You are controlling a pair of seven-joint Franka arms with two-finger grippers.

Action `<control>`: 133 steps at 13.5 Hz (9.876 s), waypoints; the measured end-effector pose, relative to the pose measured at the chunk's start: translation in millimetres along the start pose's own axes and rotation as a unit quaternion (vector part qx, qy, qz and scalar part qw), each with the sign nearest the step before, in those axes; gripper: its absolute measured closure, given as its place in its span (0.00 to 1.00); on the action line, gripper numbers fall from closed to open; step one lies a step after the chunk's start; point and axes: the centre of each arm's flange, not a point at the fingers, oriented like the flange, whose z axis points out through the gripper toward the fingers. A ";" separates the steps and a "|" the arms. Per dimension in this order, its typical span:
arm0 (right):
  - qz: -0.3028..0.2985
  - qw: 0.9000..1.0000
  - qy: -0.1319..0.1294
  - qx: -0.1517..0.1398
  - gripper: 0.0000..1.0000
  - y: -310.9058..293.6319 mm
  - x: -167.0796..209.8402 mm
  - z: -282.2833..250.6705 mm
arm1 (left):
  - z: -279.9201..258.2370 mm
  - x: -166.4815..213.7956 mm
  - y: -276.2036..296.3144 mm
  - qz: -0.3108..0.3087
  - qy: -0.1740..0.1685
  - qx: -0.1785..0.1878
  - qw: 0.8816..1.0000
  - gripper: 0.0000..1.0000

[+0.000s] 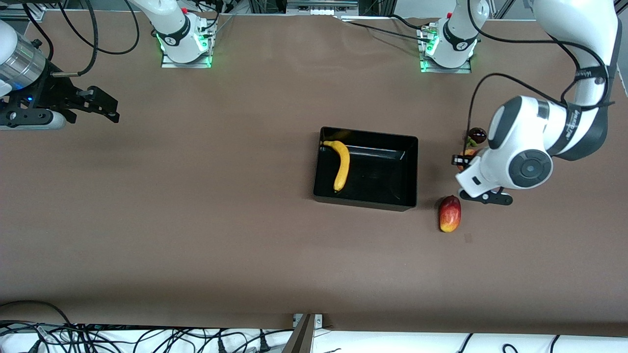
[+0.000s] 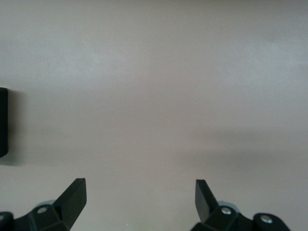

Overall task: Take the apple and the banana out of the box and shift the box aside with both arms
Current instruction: 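Lower the apple beside the dark plum and open the left gripper, then move the left gripper over the banana while the right gripper extends, then grasp the yellow banana in the box with the left gripper and lift, then carry the banana beside the mango while the right gripper reaches the box, then grip the box rim with the right gripper while the left gripper releases, then drag the black box away from the fruit with the right gripper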

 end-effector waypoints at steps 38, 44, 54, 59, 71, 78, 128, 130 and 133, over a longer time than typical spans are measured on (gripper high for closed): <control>-0.046 0.998 -0.029 -0.007 0.00 -33.7 36.9 61.8 | 3.5 -11.3 254.9 -0.036 0.128 -0.081 0.988 0.00; -0.053 0.998 -0.040 -0.007 0.00 -29.8 24.2 32.0 | 4.8 -11.6 261.2 -0.051 0.129 -0.085 0.987 0.00; -0.053 0.996 -0.071 -0.010 0.00 -27.1 14.3 25.6 | 28.9 -10.3 282.3 -0.038 0.122 -0.084 0.988 0.00; -0.053 0.996 -0.070 -0.010 0.00 -26.7 14.4 25.2 | 106.4 17.6 314.7 -0.022 0.149 -0.109 0.983 0.00; -0.052 0.997 -0.063 -0.009 0.00 -27.4 15.4 21.5 | 67.8 11.3 314.7 -0.014 0.145 -0.079 0.986 0.65; -0.057 0.996 -0.070 0.012 0.00 -36.7 15.0 26.5 | -54.2 21.8 162.6 0.003 0.081 -0.018 0.997 0.65; -0.074 0.997 -0.027 -0.016 0.95 130.7 64.8 324.2 | -235.7 -178.8 -97.4 -0.065 0.179 -0.058 0.980 0.00; -0.059 0.998 -0.037 -0.011 0.95 144.4 56.4 335.3 | -232.4 -179.2 -91.5 -0.072 0.176 -0.058 0.980 0.00; -0.047 0.998 -0.039 -0.009 0.69 157.0 52.9 335.1 | -230.1 -175.9 -83.5 -0.078 0.176 -0.056 0.980 0.00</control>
